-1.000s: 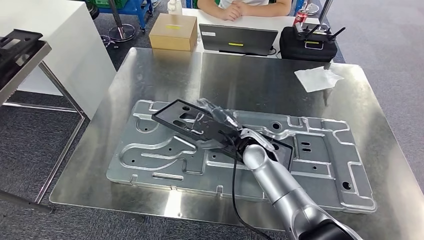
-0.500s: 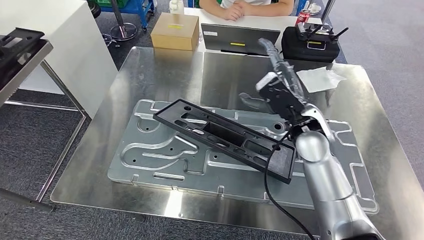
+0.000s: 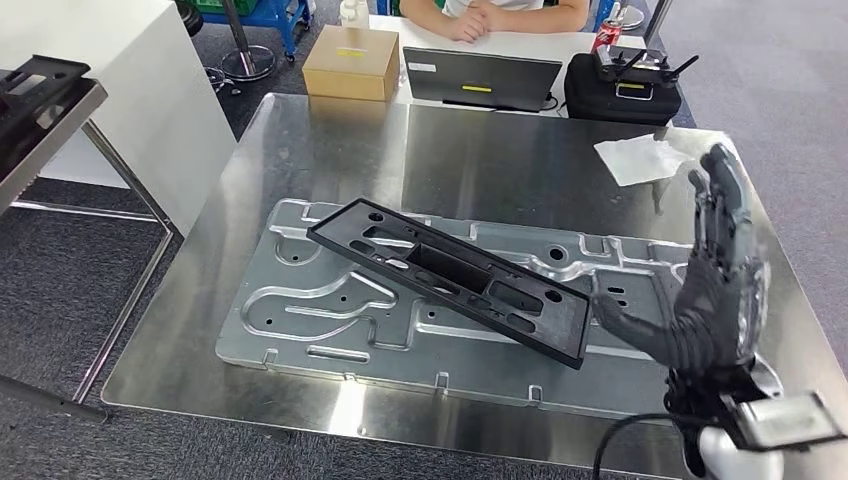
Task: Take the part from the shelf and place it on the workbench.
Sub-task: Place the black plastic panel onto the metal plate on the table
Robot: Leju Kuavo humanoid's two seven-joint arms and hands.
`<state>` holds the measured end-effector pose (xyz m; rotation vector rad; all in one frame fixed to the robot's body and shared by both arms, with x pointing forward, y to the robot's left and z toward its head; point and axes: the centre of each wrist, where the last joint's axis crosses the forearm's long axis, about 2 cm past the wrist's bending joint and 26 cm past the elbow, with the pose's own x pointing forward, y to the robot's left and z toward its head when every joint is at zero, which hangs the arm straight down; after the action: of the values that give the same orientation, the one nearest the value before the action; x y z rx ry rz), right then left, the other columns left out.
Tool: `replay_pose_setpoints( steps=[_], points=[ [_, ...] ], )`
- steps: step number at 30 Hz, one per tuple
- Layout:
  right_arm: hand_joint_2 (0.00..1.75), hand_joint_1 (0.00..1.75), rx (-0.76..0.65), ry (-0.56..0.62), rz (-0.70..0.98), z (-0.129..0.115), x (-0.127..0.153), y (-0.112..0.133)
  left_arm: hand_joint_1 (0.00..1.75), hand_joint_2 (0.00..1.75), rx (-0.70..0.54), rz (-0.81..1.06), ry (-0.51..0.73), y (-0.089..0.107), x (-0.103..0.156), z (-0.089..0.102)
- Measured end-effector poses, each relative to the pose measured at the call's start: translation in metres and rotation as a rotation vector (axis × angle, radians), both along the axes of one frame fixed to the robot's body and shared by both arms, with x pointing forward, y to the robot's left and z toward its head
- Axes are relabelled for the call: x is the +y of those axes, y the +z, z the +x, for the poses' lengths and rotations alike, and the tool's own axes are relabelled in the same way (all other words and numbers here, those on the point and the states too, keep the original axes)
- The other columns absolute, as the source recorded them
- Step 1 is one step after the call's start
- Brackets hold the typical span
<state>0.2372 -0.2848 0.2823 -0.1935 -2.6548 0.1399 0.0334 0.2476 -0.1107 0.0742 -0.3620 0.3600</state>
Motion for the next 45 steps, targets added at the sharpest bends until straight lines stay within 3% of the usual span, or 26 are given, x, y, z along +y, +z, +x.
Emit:
replay_pose_setpoints(
  steps=[7,16,23,45],
  points=[
    [0.0,0.0,0.033,-0.164,0.042,-0.06,-0.015,-0.031,0.0,0.0,0.012,0.003,0.01,0.0,0.0,0.0],
    [0.0,0.0,0.126,-0.334,0.085,-0.109,-0.049,-0.047,0.0,0.0,0.006,-0.016,-0.027,0.0,0.001,0.0],
    [0.0,0.0,0.132,-0.431,0.082,-0.127,-0.063,-0.045,0.0,0.0,-0.002,-0.026,-0.043,0.0,0.0,0.002],
    [0.0,0.0,0.195,-0.6,0.098,-0.159,-0.075,-0.05,0.0,0.0,-0.016,-0.018,-0.1,0.0,0.008,0.008]
  ],
)
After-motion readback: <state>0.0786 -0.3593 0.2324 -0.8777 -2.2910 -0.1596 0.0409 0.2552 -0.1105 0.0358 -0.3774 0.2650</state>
